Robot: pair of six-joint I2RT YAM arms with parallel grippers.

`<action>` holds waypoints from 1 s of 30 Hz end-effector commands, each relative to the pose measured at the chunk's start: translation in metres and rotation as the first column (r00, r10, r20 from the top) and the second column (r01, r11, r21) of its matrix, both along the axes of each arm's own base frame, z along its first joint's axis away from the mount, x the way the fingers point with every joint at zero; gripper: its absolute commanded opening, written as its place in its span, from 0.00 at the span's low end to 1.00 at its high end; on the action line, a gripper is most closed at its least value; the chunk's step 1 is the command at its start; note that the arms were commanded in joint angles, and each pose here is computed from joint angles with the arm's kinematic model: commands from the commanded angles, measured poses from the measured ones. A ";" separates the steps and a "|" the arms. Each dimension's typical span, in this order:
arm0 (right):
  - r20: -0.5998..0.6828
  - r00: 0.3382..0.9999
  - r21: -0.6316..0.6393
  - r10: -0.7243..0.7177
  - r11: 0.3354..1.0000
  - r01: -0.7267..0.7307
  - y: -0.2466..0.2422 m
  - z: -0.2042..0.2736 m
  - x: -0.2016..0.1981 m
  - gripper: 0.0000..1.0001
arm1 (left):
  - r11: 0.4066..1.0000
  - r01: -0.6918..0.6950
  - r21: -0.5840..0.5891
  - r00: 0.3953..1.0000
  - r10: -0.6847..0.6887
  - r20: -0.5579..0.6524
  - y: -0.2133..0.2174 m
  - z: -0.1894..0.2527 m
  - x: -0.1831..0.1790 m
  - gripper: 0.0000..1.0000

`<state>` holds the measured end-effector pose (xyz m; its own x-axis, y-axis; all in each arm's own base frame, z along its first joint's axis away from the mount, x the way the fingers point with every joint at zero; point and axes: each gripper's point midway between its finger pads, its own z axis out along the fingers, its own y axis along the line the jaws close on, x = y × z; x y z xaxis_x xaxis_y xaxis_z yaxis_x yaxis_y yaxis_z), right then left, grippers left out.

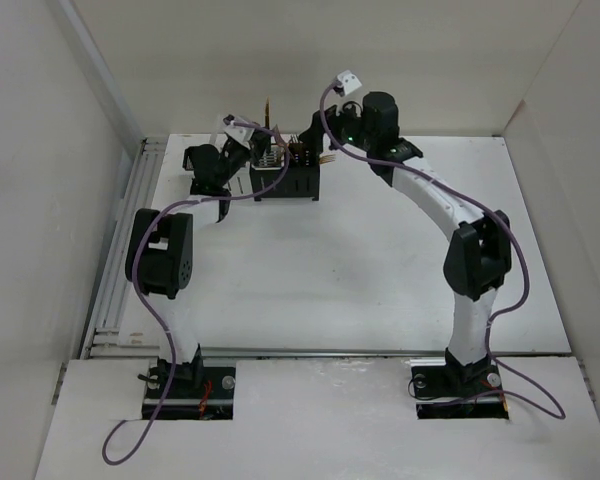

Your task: Sort the eating utensils into containers

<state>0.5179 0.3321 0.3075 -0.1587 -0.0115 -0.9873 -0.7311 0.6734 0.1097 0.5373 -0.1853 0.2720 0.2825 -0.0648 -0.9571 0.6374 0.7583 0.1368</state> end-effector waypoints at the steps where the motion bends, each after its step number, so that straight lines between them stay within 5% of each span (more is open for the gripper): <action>1: 0.103 0.988 0.047 -0.120 0.992 0.115 -0.047 0.054 0.001 0.89 | 1.000 -0.021 -0.020 0.989 0.024 0.144 0.001 0.036 0.005 0.00; 8: 0.127 0.956 0.052 -0.265 0.964 0.260 -0.108 0.074 -0.012 0.92 | 0.999 -0.037 -0.030 0.999 0.038 0.036 0.003 -0.007 0.007 0.05; 10: 0.146 0.946 0.066 -0.289 0.957 0.282 -0.118 0.087 -0.019 0.99 | 0.996 -0.079 -0.049 0.997 0.080 0.007 0.010 -0.014 0.010 0.24; 11: 0.144 0.942 0.065 -0.304 0.953 0.297 -0.122 0.087 -0.020 1.00 | 0.994 -0.092 -0.058 0.996 0.091 -0.023 0.011 -0.021 0.011 0.47; 20: 0.156 0.867 0.095 -0.473 0.881 0.464 -0.193 0.113 -0.032 1.00 | 0.973 -0.191 -0.129 0.979 0.199 0.053 0.056 0.067 0.000 0.87; 26: 0.008 0.808 0.114 -0.589 0.803 0.584 -0.237 0.084 -0.040 1.00 | 0.834 -0.512 -0.205 0.855 0.518 -0.025 0.153 0.154 -0.030 0.90; 29: -0.095 0.777 0.101 -0.623 0.770 0.630 -0.256 0.061 -0.046 1.00 | 0.617 -0.764 -0.187 0.642 0.756 -0.127 0.240 0.162 -0.053 0.90; 30: -0.110 0.767 0.098 -0.632 0.761 0.641 -0.262 0.058 -0.049 1.00 | 0.600 -0.783 -0.165 0.621 0.772 -0.137 0.249 0.162 -0.060 0.90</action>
